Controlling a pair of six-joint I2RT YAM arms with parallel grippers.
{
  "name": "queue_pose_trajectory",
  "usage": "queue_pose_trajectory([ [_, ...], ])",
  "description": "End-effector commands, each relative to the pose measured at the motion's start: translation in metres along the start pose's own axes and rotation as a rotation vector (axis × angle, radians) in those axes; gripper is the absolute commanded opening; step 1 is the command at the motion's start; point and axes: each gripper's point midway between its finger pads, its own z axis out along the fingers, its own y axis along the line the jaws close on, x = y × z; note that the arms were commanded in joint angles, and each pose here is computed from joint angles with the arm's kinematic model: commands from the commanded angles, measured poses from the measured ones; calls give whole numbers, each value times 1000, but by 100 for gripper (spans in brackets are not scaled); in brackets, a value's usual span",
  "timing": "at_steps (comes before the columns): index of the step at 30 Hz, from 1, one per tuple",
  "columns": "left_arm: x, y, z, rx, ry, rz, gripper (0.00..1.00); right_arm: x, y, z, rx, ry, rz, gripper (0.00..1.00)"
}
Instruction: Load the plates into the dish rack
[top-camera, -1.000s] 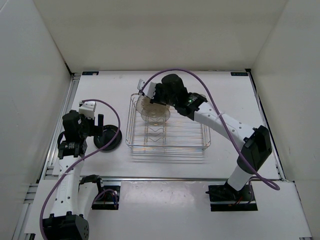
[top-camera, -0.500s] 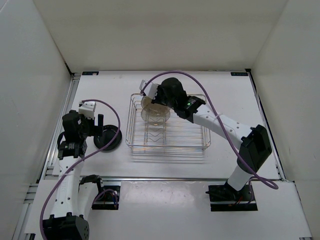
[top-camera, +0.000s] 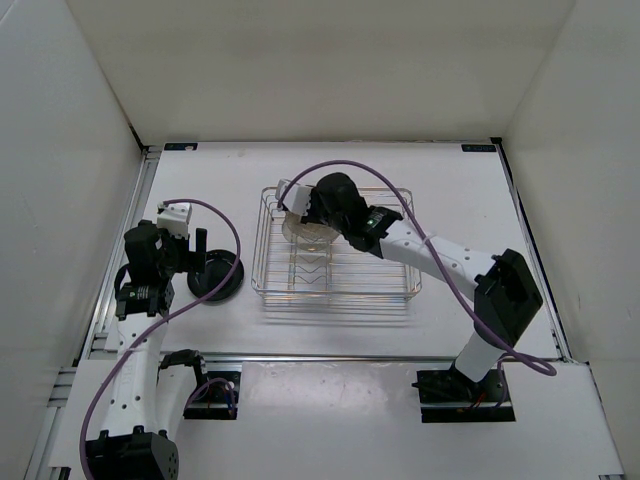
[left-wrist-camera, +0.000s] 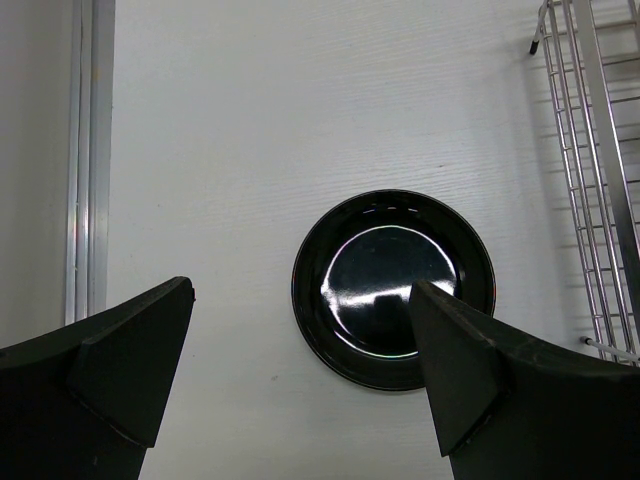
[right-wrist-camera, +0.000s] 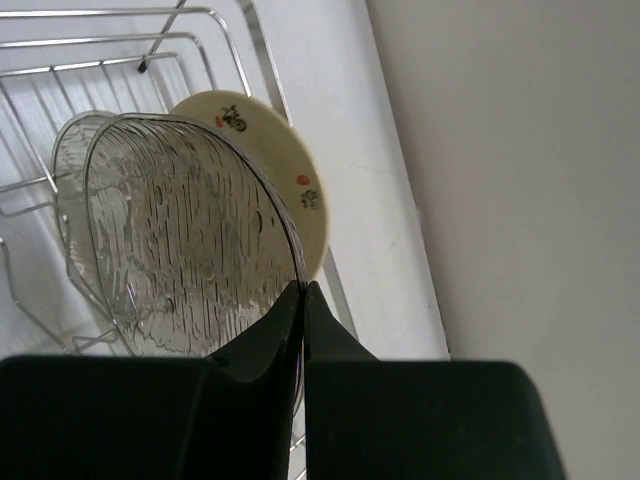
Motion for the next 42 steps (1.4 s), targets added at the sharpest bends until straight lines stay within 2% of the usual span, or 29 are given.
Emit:
queue_pose_trajectory([
  [1, -14, 1, -7, 3, -49, 2, 100, -20, -21, -14, 96, -65, -20, 0],
  [19, -12, 0, -7, 3, -49, 2, 100, -25, 3, -12, 83, -91, -127, 0],
  [42, -15, 3, -11, -10, -65, 10, 100, -26, 52, 6, -63, -56, -109, 0],
])
